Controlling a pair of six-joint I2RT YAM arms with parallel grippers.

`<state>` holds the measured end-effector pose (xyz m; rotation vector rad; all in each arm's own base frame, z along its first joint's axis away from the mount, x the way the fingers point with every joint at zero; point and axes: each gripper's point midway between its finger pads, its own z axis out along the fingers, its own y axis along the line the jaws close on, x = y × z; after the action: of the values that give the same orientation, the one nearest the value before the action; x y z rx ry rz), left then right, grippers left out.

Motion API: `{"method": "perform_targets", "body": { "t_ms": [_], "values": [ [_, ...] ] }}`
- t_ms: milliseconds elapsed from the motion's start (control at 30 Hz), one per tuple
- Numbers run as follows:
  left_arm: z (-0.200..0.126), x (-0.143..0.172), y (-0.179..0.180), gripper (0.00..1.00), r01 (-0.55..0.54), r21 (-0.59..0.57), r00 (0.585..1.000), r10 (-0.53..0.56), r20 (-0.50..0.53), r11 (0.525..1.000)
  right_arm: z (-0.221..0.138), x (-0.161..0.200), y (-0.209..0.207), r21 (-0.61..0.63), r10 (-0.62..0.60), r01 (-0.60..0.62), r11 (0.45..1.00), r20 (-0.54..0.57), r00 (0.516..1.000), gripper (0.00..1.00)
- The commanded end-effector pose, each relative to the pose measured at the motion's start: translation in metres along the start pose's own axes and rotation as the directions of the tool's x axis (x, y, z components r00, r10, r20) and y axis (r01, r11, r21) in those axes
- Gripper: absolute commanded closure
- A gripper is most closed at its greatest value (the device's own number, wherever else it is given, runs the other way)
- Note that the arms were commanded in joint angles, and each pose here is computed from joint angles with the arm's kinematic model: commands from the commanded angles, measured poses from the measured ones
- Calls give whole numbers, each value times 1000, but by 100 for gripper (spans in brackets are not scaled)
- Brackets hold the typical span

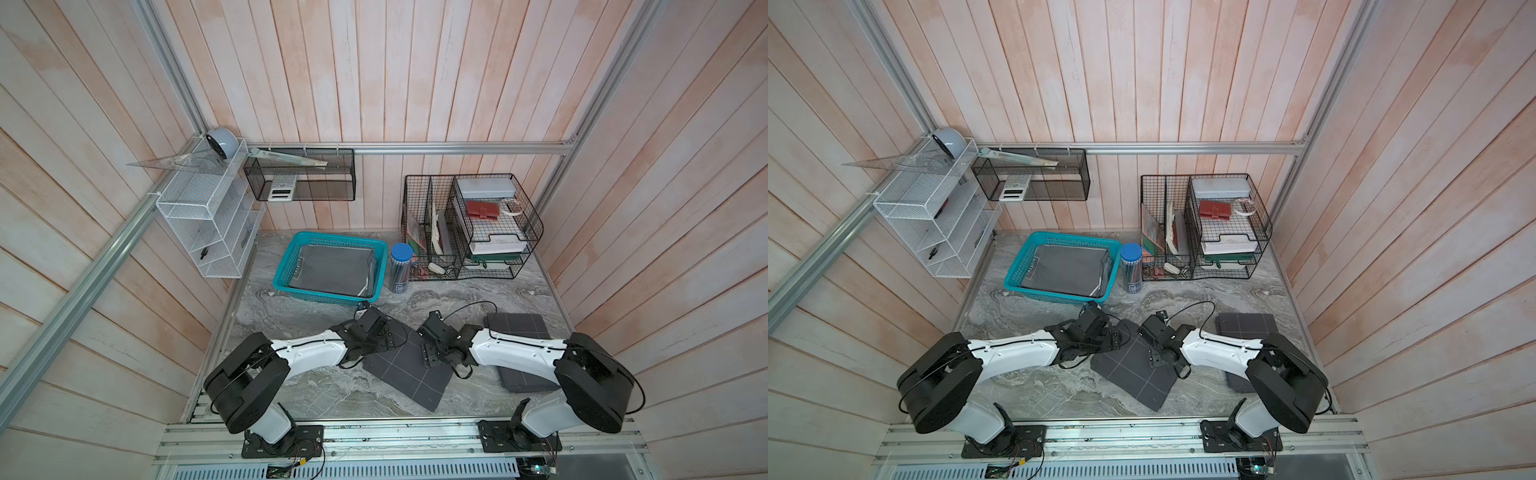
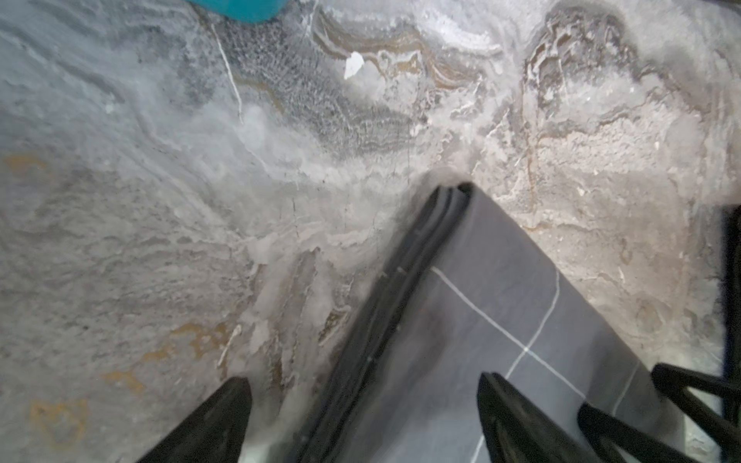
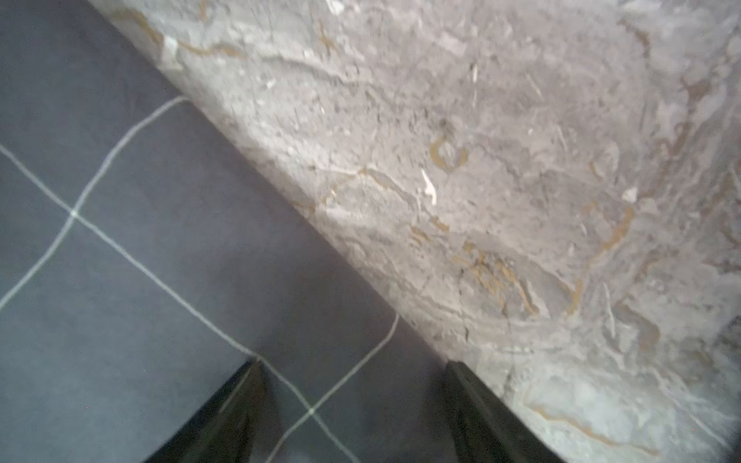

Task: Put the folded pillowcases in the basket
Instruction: Move the pillowcase to the center of the board.

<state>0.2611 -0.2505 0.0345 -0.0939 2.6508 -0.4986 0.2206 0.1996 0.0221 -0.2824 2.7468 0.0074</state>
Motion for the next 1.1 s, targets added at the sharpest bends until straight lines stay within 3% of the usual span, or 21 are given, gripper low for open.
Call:
{"method": "perform_targets", "body": {
  "t_ms": [0, 267, 500, 633, 867, 1067],
  "values": [
    [-4, 12, 10, 12, 11, -22, 999, -11, -31, 1000, 9, -15, 3, 26, 8, -8, 1000, 18, 1000, 23],
    [-21, 37, 47, 26, 104, -36, 994, -104, -10, 994, 13, -52, 44, -63, -49, 51, 997, 35, 998, 23],
    [-46, 28, 75, 23, 141, -82, 989, -136, 62, 987, -6, -71, 35, -19, -51, 53, 998, 96, 994, 22],
    [-46, 11, 104, 19, 205, -137, 978, -199, 52, 969, -17, -65, 6, -8, 42, -41, 999, 111, 993, 22],
    [-36, -13, 80, 21, 170, -60, 985, -168, 35, 984, -25, -31, -28, -88, 221, -214, 973, 75, 972, 24],
    [-21, -8, 56, 22, 144, 18, 990, -144, -2, 989, -24, -1, -15, -232, 311, -301, 925, 5, 950, 26]
  ]
}}
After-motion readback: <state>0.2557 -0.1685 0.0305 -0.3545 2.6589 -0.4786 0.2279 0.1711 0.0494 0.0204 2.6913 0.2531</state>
